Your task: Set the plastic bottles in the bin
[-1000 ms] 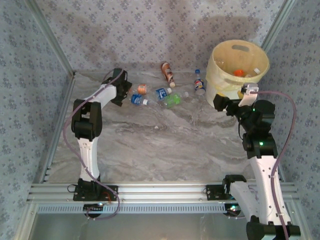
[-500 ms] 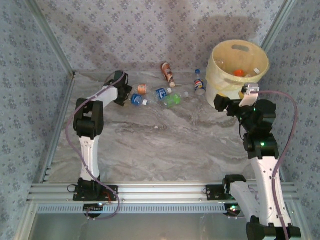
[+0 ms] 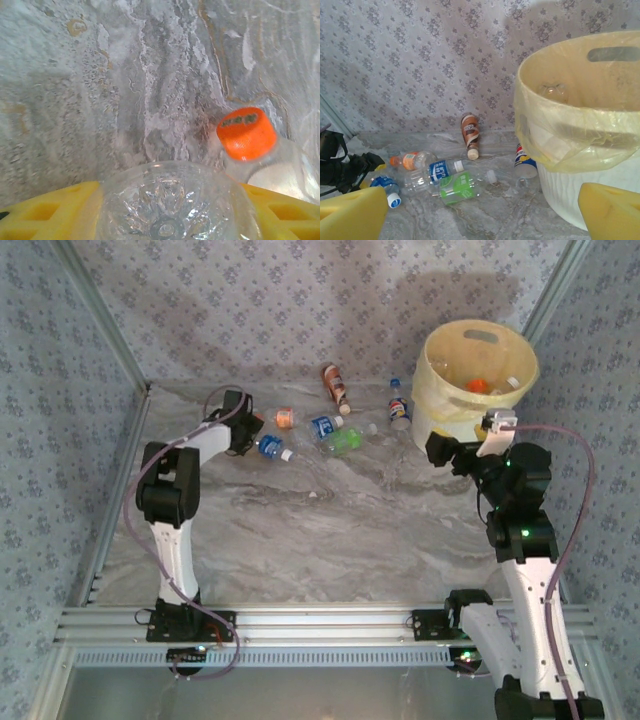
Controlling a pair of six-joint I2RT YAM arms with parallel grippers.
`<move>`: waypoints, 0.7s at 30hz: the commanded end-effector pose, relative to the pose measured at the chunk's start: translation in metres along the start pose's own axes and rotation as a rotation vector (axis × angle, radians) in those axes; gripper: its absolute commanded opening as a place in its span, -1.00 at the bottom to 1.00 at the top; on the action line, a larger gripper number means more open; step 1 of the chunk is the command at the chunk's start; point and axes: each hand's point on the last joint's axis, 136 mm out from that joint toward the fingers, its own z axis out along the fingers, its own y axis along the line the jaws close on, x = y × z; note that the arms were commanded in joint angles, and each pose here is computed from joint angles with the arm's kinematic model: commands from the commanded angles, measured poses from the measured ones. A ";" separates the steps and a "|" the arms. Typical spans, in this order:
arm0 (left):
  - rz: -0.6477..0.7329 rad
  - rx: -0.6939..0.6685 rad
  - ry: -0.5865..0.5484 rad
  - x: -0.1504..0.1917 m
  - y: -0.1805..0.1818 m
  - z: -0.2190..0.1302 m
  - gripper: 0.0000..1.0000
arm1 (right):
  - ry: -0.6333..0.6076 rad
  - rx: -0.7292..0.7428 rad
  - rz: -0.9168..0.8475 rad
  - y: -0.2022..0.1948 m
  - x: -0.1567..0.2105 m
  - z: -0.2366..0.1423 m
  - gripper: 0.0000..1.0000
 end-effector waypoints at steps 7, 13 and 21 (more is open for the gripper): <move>0.174 0.229 -0.075 -0.005 -0.027 -0.087 0.24 | 0.063 -0.107 0.044 0.027 0.036 0.006 1.00; 0.313 0.327 -0.057 0.027 -0.031 -0.139 0.23 | 0.088 -0.185 0.117 0.047 0.061 0.020 1.00; 0.478 0.495 -0.083 0.075 -0.048 -0.221 0.23 | 0.107 -0.298 0.172 0.081 0.080 0.045 1.00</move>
